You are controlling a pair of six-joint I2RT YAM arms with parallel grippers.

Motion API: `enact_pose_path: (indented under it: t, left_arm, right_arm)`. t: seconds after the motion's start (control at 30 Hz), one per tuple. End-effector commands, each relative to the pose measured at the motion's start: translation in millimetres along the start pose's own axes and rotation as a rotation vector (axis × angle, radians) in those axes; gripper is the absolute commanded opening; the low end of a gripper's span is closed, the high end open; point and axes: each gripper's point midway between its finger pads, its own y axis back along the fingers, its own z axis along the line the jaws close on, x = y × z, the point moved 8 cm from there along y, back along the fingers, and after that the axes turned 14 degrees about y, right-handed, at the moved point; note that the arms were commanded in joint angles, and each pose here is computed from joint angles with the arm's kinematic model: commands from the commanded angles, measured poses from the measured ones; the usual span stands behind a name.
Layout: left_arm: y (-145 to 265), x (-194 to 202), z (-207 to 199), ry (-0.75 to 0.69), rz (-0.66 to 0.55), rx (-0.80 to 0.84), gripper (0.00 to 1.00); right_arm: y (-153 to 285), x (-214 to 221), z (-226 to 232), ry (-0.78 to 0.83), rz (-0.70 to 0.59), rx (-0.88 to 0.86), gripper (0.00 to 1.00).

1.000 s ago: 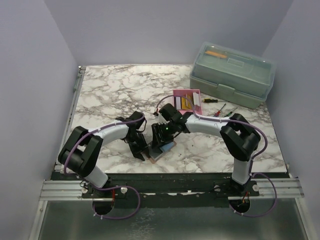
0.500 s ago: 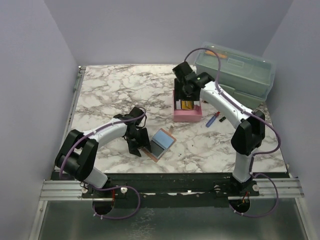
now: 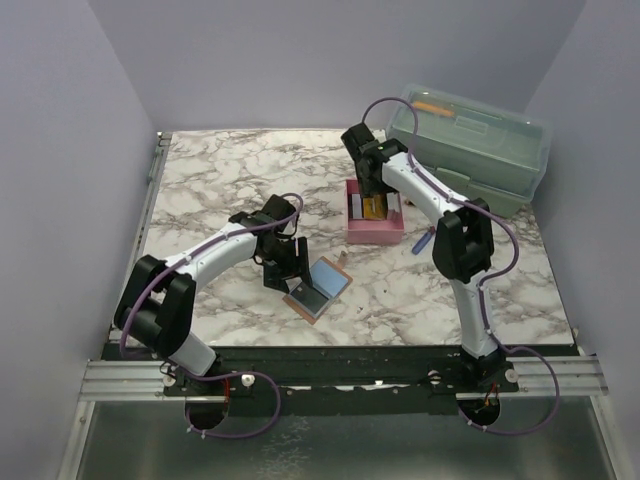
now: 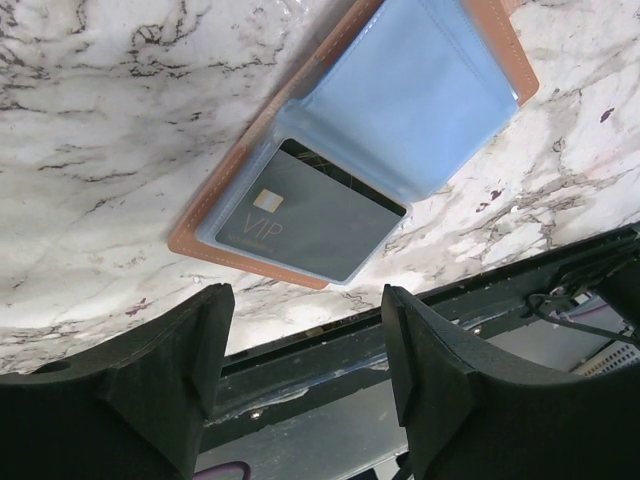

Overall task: Put the credit cards into the card holder
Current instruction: Pick up the credit card from the storage box.

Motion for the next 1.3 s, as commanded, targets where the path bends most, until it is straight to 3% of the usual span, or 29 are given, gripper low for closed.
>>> enact_pose_path:
  t: [0.0,0.17,0.37,0.73,0.97,1.1,1.27]
  left_arm:
    - [1,-2,-2,-0.053,0.026,-0.009,0.68]
    - [1,-4,-3,-0.070,0.030,-0.013,0.68]
    - [0,-6,-3,-0.080,0.040,-0.011,0.68]
    - [0,-7,-3,-0.079,0.041,-0.009,0.68]
    - [0,-6,-2,-0.073,0.043,-0.003,0.68]
    - [-1,-6,-2,-0.069,0.048,0.001,0.68]
    - [-1,-4,-1,-0.062,0.049,0.006,0.68]
  right_arm:
    - [-10,-4,3,0.043,-0.006,0.025,0.60]
    - [-21,-3,12,0.069,0.011,0.013,0.54]
    - [-31,-1,23,0.111,0.025,0.022,0.64]
    - [-45,11,17,0.175,0.088,0.206,0.66]
    - [-35,10,7,0.178,0.067,0.240,0.58]
    - [-36,15,10,0.173,0.086,0.214,0.48]
    - [-40,20,12,0.178,0.098,0.214,0.48]
